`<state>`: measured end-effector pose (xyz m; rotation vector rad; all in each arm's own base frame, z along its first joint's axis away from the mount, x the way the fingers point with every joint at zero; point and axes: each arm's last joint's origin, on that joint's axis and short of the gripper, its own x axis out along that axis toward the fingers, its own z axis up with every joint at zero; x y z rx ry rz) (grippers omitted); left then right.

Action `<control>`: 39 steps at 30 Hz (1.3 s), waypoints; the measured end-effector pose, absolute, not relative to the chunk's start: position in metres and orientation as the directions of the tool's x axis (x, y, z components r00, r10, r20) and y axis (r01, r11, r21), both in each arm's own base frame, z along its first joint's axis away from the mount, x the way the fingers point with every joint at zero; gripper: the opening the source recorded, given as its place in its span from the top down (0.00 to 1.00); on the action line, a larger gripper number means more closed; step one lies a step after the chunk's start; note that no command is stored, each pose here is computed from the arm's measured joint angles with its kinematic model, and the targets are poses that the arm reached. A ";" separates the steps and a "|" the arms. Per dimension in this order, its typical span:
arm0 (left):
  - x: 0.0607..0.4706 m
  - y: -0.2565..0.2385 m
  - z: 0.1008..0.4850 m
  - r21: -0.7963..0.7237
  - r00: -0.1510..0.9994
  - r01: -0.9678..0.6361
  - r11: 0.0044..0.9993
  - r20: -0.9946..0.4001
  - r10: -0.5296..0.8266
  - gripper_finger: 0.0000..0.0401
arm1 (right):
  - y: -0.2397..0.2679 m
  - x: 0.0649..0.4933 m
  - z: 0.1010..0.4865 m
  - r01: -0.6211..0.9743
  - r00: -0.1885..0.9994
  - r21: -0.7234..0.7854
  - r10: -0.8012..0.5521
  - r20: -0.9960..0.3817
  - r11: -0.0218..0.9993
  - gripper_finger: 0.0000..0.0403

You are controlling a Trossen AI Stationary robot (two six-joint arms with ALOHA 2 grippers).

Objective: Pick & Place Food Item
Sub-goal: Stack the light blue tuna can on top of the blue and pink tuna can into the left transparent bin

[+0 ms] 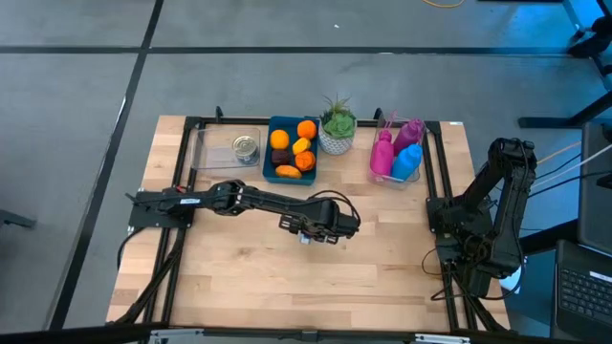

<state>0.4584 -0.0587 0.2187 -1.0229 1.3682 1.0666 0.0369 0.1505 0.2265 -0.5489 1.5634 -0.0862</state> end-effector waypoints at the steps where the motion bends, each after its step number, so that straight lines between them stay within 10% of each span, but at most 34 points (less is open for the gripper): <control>1: 0.459 -0.059 0.219 0.048 -0.052 -0.970 0.237 -0.999 -0.013 0.50 | 0.151 0.037 0.227 -0.287 0.031 -0.383 -0.391 -0.920 0.878 0.33; 8: 0.463 -0.056 0.217 0.012 -0.018 -0.960 0.279 -1.000 -0.019 0.72 | 0.151 0.037 0.227 -0.287 0.031 -0.383 -0.391 -0.920 0.878 0.33; 23: 0.429 -0.044 0.295 0.066 0.123 -0.898 0.434 -0.911 0.393 0.72 | 0.150 0.039 0.227 -0.262 0.098 -0.413 -0.401 -0.911 0.872 0.33; 39: 0.277 -0.010 0.362 0.241 0.141 -0.862 0.446 -0.730 0.669 0.72 | 0.149 0.045 0.228 0.051 0.213 -0.420 -0.421 -0.882 0.906 0.33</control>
